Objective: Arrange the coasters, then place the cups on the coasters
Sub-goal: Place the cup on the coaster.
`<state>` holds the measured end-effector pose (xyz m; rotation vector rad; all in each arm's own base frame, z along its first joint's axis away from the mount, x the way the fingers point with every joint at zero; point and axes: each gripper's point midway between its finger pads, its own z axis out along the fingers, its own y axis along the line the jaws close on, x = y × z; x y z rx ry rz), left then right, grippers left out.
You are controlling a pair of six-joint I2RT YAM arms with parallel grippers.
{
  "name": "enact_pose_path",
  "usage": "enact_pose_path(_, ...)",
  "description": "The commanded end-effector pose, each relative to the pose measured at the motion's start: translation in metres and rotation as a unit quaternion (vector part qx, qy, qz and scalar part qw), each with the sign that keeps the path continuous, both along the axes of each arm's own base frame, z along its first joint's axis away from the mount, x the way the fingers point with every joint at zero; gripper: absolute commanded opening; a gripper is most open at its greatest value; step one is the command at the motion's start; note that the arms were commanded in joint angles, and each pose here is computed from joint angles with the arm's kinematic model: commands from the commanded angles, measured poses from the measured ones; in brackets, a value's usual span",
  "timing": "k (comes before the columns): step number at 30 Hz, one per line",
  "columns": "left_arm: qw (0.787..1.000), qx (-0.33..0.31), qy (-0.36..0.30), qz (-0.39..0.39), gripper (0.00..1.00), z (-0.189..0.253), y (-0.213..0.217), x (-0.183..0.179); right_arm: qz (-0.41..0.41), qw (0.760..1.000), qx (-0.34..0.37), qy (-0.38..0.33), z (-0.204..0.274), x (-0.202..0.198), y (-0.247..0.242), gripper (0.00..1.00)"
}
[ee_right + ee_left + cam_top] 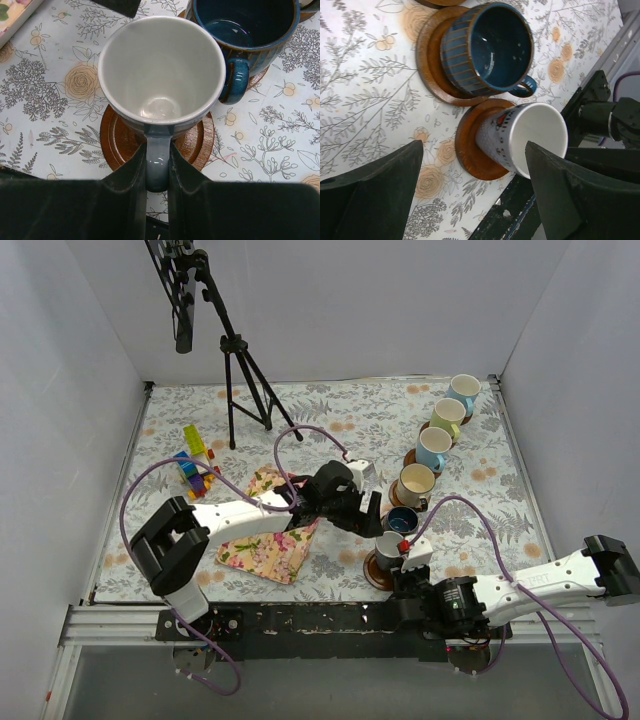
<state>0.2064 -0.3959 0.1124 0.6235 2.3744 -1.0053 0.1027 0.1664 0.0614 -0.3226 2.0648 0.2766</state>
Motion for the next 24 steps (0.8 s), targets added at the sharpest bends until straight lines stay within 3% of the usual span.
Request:
enact_pose_path(1,0.998,-0.034,-0.022,-0.048,0.81,0.023,-0.019,-0.014,0.115,0.993,0.016,0.000,0.001,-0.042,0.021,0.01)
enact_pose_path(18,0.997,0.015,-0.047,-0.053,0.54,0.003,-0.034,-0.015,0.118,0.993,0.014,-0.001,0.001,-0.043,0.023,0.01)
enact_pose_path(24,0.997,0.026,-0.061,-0.050,0.32,0.001,-0.038,-0.015,0.118,0.993,0.014,-0.001,0.001,-0.043,0.023,0.01)
